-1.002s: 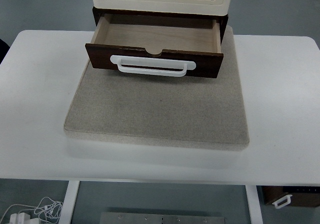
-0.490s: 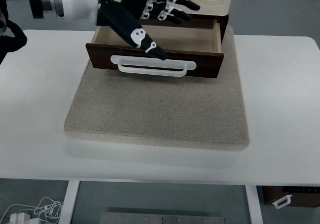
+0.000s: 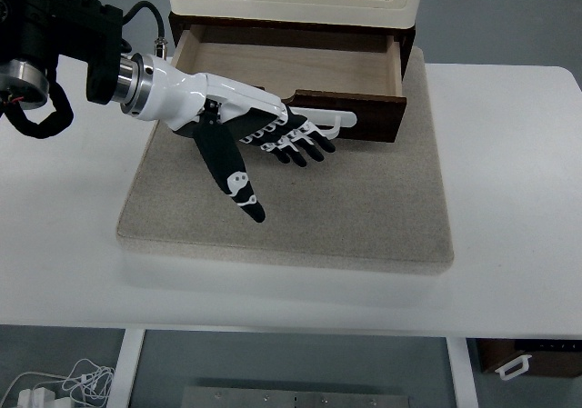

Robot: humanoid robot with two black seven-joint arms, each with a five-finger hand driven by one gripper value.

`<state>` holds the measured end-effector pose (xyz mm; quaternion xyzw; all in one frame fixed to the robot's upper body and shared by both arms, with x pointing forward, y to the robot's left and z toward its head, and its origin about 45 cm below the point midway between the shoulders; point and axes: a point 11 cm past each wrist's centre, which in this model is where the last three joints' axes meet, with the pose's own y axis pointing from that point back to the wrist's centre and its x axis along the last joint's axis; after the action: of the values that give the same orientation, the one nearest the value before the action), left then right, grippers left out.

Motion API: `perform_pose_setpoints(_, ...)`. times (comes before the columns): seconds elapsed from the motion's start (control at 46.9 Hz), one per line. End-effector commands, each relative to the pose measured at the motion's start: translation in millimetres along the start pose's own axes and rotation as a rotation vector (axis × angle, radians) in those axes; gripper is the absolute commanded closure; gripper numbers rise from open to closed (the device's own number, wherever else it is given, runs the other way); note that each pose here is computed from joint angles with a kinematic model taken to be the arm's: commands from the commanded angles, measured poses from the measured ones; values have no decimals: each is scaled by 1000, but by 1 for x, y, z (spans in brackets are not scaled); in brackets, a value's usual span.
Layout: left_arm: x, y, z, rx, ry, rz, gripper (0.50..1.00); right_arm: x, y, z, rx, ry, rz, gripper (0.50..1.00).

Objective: Close drawer under combined cabinet
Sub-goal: 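Swing the left hand over the open brown drawer toward its front, then push the drawer front with the left hand toward the cabinet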

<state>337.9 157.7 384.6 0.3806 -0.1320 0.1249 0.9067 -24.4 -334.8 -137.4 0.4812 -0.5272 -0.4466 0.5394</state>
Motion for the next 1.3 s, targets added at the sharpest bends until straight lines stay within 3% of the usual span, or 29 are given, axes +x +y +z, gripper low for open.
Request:
perform_pose_setpoints(0.0,-2,-4,-12,58,-5,-11,500,0,0,0,0,0,0,548)
perform_pose_setpoints(0.128,2,-10,-16,122,-69,1,500,0,0,0,0,0,0,548)
perform_pose_setpoints(0.64,12,-46,-12,185,-135,-21,500,0,0,0,0,0,0,548)
perform_pose_setpoints(1.279,43,-52,-22,231,-120,22,500,0,0,0,0,0,0,548)
